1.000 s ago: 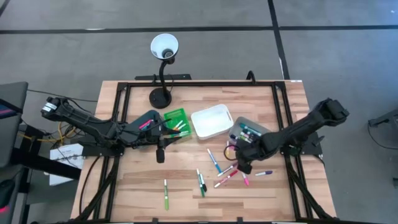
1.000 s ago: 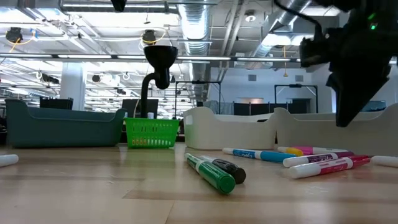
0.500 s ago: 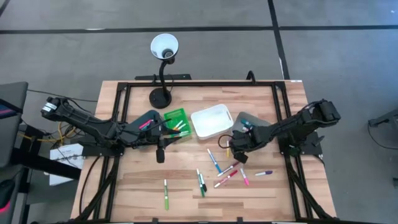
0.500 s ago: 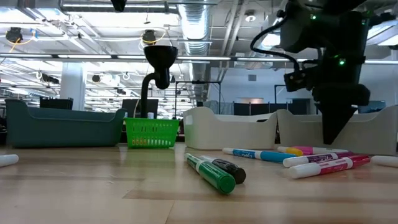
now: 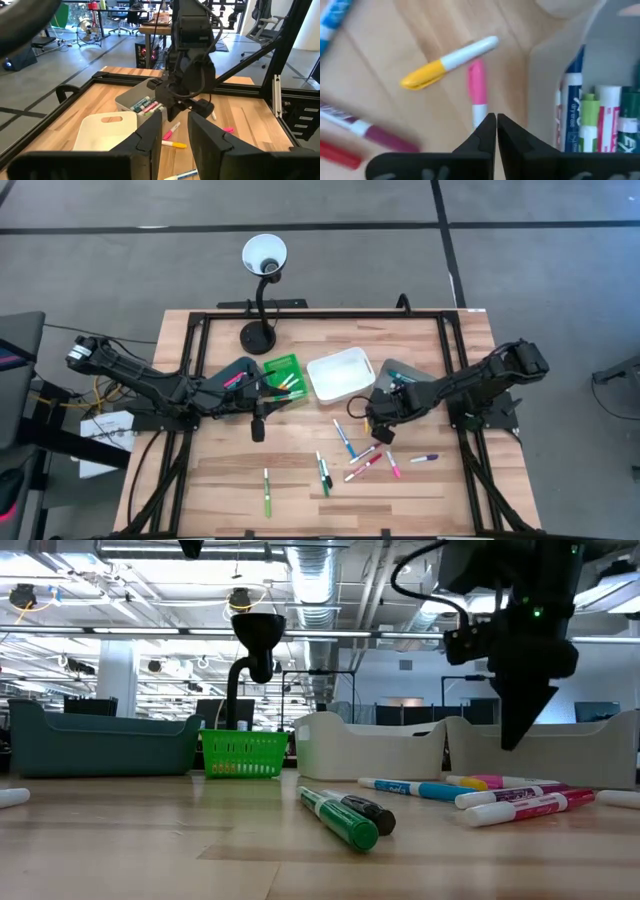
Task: Pick & Place Markers
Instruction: Put the pink and white highlighter pen into the green bin
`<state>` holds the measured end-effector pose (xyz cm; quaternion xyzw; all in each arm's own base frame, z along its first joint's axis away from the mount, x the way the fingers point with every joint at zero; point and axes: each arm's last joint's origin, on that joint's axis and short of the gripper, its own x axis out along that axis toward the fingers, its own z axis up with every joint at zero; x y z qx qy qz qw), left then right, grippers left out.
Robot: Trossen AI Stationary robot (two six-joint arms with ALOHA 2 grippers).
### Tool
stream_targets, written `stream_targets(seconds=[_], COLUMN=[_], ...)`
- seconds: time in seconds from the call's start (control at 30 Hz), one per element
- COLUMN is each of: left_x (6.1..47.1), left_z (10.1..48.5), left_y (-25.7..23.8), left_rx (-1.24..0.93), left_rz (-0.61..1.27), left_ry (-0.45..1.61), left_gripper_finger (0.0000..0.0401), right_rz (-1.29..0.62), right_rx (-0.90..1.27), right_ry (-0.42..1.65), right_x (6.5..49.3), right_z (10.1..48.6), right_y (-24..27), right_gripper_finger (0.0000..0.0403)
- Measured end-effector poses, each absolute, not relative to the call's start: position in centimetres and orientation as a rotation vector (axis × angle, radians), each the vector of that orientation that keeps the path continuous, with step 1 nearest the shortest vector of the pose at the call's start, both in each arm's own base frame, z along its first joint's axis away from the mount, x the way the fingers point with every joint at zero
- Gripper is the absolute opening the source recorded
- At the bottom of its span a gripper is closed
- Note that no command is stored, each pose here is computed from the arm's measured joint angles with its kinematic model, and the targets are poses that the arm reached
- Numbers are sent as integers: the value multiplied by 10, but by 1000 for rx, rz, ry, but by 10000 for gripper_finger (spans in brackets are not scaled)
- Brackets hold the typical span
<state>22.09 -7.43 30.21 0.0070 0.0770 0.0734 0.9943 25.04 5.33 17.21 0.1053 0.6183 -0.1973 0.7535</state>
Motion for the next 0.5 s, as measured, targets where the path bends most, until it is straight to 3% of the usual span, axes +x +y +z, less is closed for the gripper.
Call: stream_targets(seconds=[0.17, 0.5], left_x=[221, 221], left_z=[302, 302], left_y=[-74, -74], left_rx=[14, 10], left_rz=[147, 148], left_ry=[154, 154], left_gripper_finger=[90, 90], right_rz=[-361, -397], right_rx=[265, 223], right_ry=[1384, 1477], right_x=[249, 256], right_z=[172, 146], right_y=[62, 62], right_gripper_finger=[39, 149])
